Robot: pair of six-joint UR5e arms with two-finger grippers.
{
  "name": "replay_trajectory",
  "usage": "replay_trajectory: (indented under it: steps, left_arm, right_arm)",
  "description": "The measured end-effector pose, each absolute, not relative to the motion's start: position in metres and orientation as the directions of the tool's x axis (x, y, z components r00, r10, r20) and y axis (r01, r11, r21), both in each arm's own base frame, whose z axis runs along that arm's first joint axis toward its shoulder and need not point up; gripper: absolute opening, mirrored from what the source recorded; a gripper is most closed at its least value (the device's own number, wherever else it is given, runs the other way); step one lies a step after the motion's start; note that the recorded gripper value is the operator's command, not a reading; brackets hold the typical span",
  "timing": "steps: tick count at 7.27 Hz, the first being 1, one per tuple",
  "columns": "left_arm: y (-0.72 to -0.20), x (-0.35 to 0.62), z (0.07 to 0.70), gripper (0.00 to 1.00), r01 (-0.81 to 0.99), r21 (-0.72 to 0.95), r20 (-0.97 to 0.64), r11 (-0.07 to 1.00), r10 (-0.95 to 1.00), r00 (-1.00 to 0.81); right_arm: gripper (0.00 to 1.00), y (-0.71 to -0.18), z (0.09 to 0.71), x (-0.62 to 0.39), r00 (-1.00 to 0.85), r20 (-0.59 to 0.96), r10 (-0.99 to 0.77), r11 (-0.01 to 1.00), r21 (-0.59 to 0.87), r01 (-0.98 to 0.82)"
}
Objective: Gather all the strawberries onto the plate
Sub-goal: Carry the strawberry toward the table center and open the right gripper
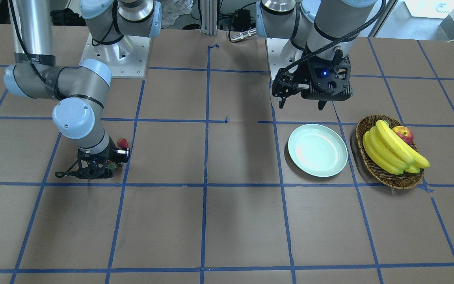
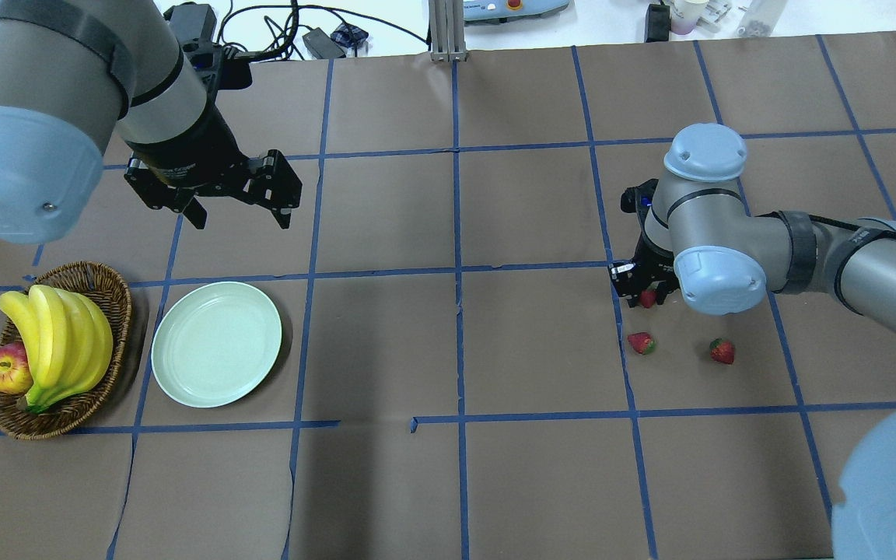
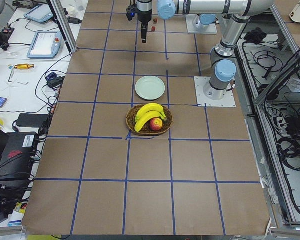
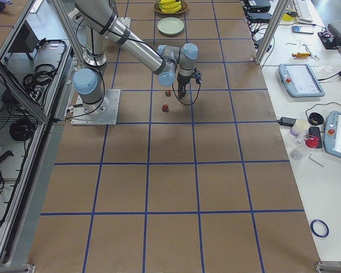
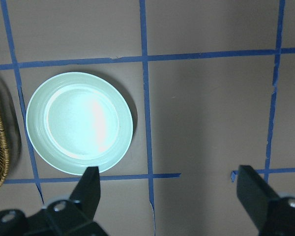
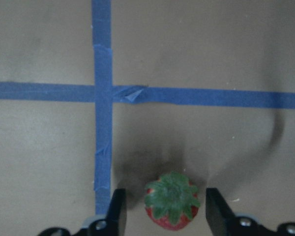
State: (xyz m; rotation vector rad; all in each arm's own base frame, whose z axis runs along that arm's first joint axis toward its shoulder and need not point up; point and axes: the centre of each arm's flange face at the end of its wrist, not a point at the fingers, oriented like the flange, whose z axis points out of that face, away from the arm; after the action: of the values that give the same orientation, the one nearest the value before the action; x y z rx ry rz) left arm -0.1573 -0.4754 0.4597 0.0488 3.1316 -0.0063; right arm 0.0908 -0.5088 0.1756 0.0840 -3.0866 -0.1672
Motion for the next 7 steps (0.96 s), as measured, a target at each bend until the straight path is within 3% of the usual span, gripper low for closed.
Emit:
replay_trajectory:
  steps: [3, 7]
  left_arm:
    - [-0.475, -0.157, 0.461, 1.0, 0.031, -0.006, -0.01, 0.999, 0.031, -0.999]
    - [-0.476, -0.157, 0.463, 1.0, 0.039, -0.016, -0.01, 0.999, 0.038, -0.999]
  right_arm:
    - [0.0, -0.528, 0.204, 0.101, -0.998, 0.043, -0.049, 0.998, 0.037, -0.047]
    - [0.0, -0.524, 0.246, 0.256, -0.997, -0.06, 0.047, 0.996, -0.07, 0.051]
